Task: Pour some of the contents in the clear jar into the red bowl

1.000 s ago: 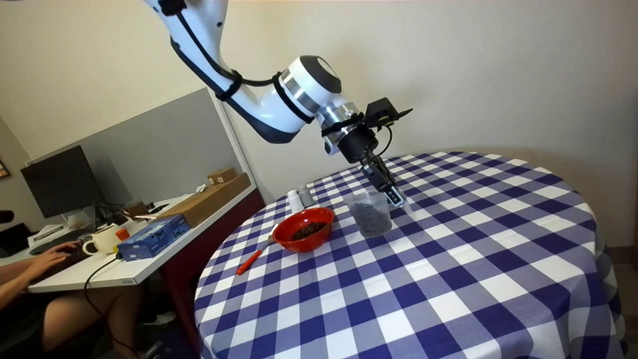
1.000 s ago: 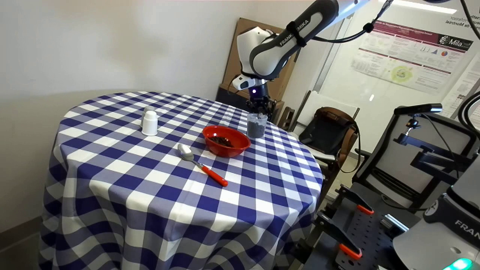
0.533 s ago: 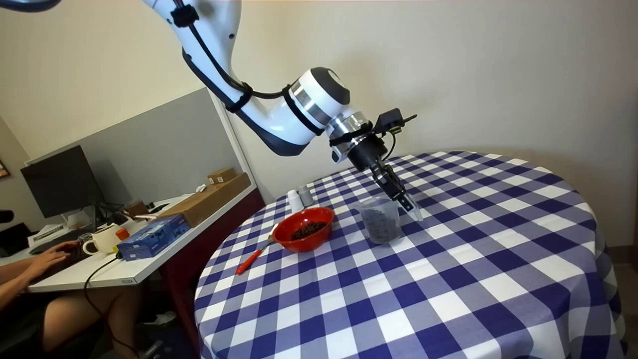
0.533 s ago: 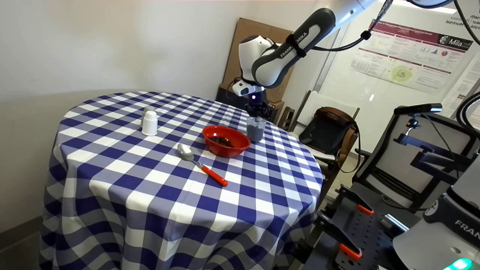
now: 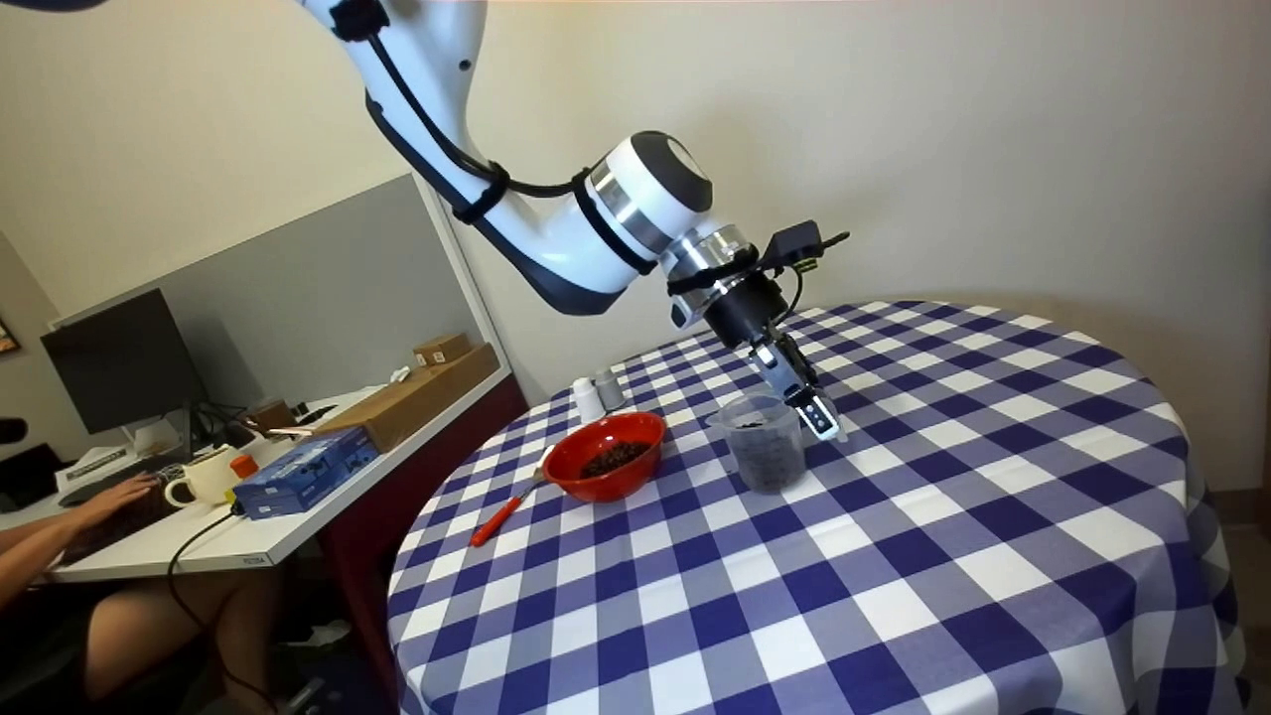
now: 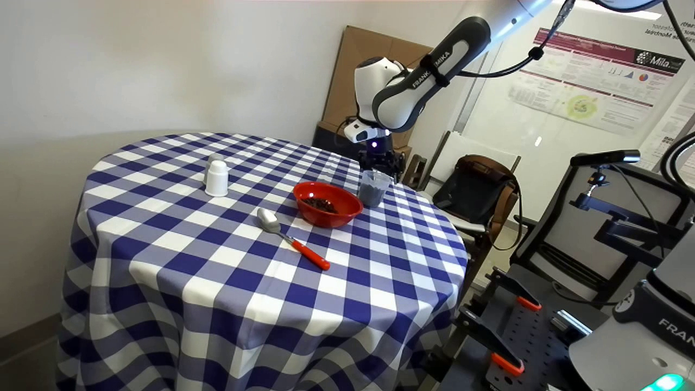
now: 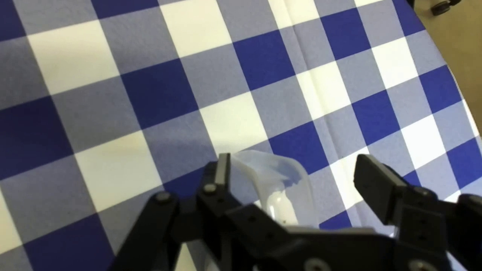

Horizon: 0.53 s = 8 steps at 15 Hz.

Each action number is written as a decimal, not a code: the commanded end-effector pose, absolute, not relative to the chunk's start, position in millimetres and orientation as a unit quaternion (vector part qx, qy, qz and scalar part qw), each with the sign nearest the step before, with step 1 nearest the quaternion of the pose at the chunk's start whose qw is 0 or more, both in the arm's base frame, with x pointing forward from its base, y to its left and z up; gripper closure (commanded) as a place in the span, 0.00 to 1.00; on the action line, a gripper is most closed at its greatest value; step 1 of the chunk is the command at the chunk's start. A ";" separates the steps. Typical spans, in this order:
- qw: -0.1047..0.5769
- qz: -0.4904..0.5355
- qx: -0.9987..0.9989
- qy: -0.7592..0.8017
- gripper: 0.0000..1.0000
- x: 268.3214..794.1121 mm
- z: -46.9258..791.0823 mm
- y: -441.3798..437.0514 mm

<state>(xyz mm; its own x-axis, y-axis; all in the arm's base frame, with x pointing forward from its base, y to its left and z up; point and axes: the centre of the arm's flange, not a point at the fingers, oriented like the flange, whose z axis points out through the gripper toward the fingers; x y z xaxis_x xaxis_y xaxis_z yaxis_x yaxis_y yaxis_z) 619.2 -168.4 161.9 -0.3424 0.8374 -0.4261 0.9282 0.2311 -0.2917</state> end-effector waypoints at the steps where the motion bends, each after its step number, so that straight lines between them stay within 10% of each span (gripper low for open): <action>1: 0.070 -0.234 0.584 0.774 0.00 587.5 192.0 -167.6; 8: 0.085 -0.216 0.658 0.717 0.00 524.3 290.1 -149.4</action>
